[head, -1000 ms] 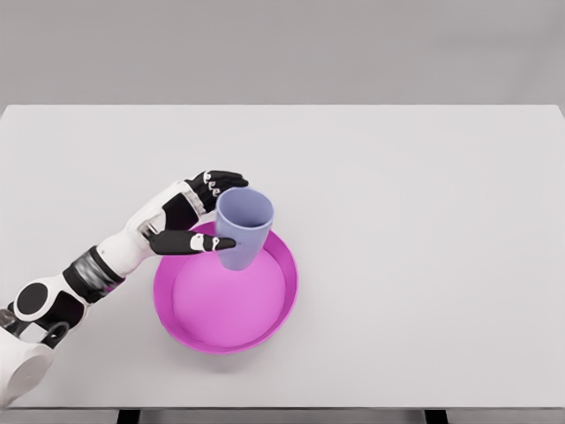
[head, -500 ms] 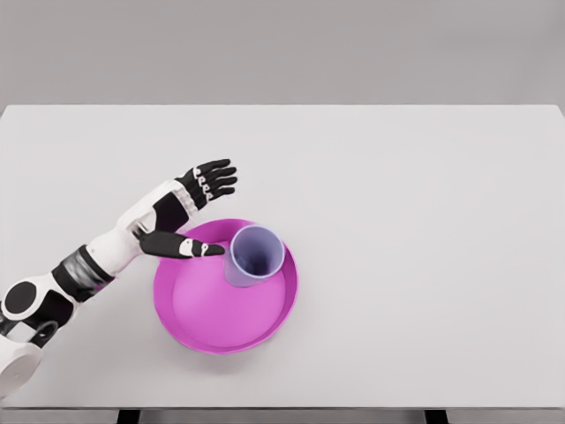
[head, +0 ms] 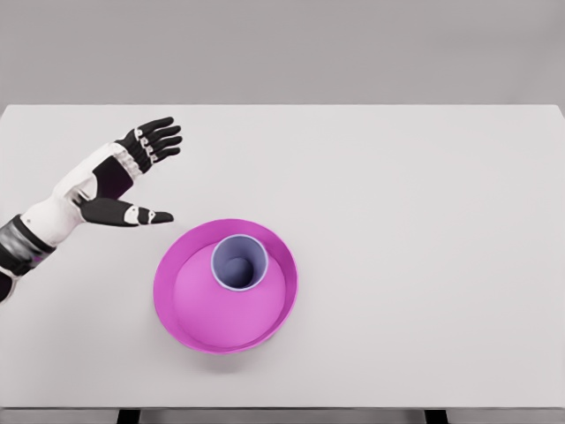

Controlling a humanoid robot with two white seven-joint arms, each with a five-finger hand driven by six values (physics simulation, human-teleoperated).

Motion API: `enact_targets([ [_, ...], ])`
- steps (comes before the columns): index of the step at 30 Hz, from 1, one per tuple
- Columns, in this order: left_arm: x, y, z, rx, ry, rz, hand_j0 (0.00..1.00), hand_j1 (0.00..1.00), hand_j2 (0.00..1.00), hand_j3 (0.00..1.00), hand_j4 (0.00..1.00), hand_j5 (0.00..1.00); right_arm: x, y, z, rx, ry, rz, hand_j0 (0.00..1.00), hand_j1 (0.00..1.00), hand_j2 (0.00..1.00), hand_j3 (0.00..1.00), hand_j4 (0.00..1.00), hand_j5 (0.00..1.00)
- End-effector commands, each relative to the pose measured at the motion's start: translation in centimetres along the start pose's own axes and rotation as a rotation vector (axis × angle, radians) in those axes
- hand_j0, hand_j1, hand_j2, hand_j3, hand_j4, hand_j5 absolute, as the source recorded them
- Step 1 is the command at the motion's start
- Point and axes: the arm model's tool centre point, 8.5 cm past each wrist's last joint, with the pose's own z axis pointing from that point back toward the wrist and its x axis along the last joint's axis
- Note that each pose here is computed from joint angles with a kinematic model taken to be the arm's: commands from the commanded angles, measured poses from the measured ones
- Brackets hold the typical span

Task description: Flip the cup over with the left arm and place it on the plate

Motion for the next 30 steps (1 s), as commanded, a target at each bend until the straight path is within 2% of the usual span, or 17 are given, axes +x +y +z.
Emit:
enact_targets([
  [1, 1.6, 0.4, 0.6, -0.038, 0.007, -0.05, 1.0, 1.0, 1.0, 1.0, 1.0, 1.0, 0.0, 0.0, 0.0, 0.0, 0.0, 0.0, 1.0, 1.0, 1.0, 1.0, 1.0, 1.0],
  [4, 1.6, 0.6, 1.1, -0.077, 0.034, -0.065, 1.0, 1.0, 1.0, 1.0, 1.0, 1.0, 0.0, 0.0, 0.0, 0.0, 0.0, 0.001, 1.0, 1.0, 1.0, 1.0, 1.0, 1.0],
  [8, 1.0, 0.3, 1.5, -0.081, 0.05, -0.054, 1.0, 1.0, 1.0, 1.0, 1.0, 1.0, 0.0, 0.0, 0.0, 0.0, 0.0, 0.001, 1.0, 1.0, 1.0, 1.0, 1.0, 1.0],
  [10, 1.9, 1.8, 2.8, -0.081, 0.103, -0.116, 1.0, 1.0, 1.0, 1.0, 1.0, 1.0, 0.0, 0.0, 0.0, 0.0, 0.0, -0.002, 1.0, 1.0, 1.0, 1.0, 1.0, 1.0],
  [11, 3.3, 2.3, 2.9, -0.109, 0.067, -0.241, 1.0, 1.0, 1.0, 1.0, 1.0, 1.0, 0.0, 0.0, 0.0, 0.0, 0.0, 0.001, 1.0, 1.0, 1.0, 1.0, 1.0, 1.0],
  [12, 5.7, 2.2, 3.0, -0.189, -0.056, -0.5, 1.0, 1.0, 1.0, 1.0, 1.0, 1.0, 0.0, 0.0, 0.0, 0.0, 0.0, 0.0, 1.0, 1.0, 1.0, 1.0, 1.0, 1.0],
  [13, 6.4, 2.0, 3.3, -0.227, -0.117, -0.651, 1.0, 1.0, 1.0, 1.0, 1.0, 1.0, 0.0, 0.0, 0.0, 0.0, 0.0, 0.0, 1.0, 1.0, 1.0, 1.0, 1.0, 1.0],
  [16, 5.6, 1.4, 3.4, -0.251, -0.102, -0.642, 1.0, 1.0, 1.0, 1.0, 1.0, 1.0, 0.0, 0.0, 0.0, 0.0, 0.0, 0.0, 1.0, 1.0, 1.0, 1.0, 1.0, 1.0],
  [23, 5.5, 1.6, 3.7, -0.255, -0.082, -0.65, 1.0, 1.0, 1.0, 1.0, 1.0, 1.0, 0.0, 0.0, 0.0, 0.0, 0.0, 0.001, 1.0, 1.0, 1.0, 1.0, 1.0, 1.0],
  [26, 4.5, 1.6, 3.9, -0.26, -0.057, -0.626, 1.0, 1.0, 1.0, 1.0, 1.0, 1.0, 0.0, 0.0, 0.0, 0.0, 0.0, -0.002, 1.0, 1.0, 1.0, 1.0, 1.0, 1.0],
  [30, 4.4, 1.6, 4.0, -0.257, -0.055, -0.622, 1.0, 1.0, 1.0, 1.0, 1.0, 1.0, 0.0, 0.0, 0.0, 0.0, 0.0, 0.0, 1.0, 1.0, 1.0, 1.0, 1.0, 1.0],
])
